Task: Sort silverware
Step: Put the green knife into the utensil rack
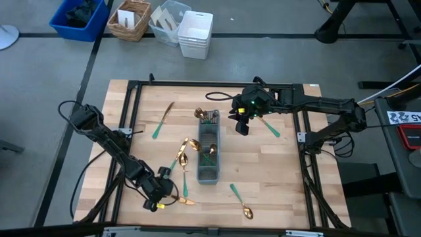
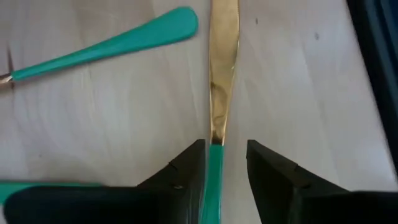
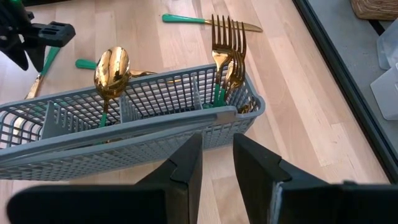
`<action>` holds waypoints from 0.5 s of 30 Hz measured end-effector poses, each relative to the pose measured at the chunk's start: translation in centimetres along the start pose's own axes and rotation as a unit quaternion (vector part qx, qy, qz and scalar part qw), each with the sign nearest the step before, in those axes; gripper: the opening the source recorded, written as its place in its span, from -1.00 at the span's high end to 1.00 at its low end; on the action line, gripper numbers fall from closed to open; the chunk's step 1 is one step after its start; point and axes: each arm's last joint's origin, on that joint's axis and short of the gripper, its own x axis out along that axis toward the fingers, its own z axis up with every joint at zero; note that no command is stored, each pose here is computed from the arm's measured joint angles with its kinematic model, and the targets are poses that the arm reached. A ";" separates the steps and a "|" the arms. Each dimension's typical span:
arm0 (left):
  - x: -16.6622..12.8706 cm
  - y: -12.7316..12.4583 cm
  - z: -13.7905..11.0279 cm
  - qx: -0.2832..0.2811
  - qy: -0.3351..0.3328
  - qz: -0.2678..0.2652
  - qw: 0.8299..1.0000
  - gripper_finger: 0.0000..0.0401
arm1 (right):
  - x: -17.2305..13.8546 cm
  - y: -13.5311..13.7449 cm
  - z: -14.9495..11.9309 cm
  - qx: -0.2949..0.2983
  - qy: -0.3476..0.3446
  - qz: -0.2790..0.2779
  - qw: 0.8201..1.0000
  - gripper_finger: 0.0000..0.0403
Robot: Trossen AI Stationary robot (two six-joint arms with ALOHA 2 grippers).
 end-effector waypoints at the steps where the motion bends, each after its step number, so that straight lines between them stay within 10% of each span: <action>1: 0.0 0.0 0.0 0.005 0.001 0.000 1.000 0.45 | 0.0 0.0 0.0 0.000 0.000 0.000 1.000 0.54; 15: 0.4 -0.1 1.9 0.043 0.044 -0.005 0.998 0.44 | 0.0 0.0 0.0 0.000 0.000 0.000 1.000 0.54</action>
